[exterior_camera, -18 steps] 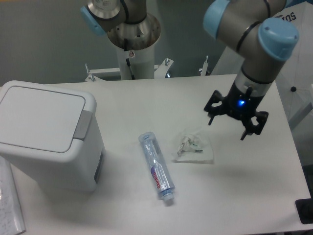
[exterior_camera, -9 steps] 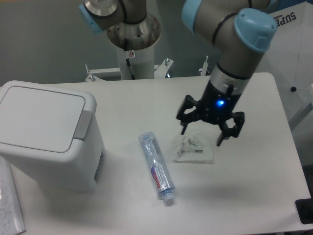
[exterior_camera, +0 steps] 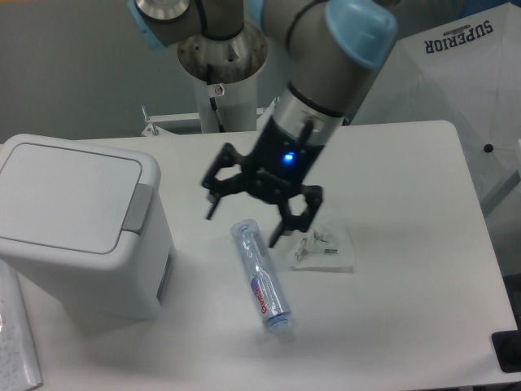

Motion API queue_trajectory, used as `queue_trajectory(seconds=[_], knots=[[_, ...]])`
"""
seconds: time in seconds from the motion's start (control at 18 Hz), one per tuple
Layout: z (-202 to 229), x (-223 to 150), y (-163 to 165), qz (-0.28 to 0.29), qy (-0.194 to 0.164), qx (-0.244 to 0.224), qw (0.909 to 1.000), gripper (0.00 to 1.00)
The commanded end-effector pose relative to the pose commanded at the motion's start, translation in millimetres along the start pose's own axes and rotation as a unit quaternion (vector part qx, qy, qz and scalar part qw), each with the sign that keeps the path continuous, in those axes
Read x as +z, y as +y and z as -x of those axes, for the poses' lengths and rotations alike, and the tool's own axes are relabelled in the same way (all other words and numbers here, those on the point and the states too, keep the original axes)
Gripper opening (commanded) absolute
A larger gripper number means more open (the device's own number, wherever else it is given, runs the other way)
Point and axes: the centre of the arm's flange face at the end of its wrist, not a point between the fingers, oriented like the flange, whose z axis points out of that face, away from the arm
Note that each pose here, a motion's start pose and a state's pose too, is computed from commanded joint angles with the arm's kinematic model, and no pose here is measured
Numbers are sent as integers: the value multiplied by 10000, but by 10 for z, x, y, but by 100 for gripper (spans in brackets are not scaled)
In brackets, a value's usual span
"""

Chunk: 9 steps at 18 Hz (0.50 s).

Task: Open the trash can
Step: 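Lower the gripper fingers onto the edge of the trash can lid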

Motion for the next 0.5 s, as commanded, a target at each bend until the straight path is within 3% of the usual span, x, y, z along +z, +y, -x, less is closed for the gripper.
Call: queue_trajectory(seconds=[0.5], knots=[[-231,243,190,225,157,29,9996,100]])
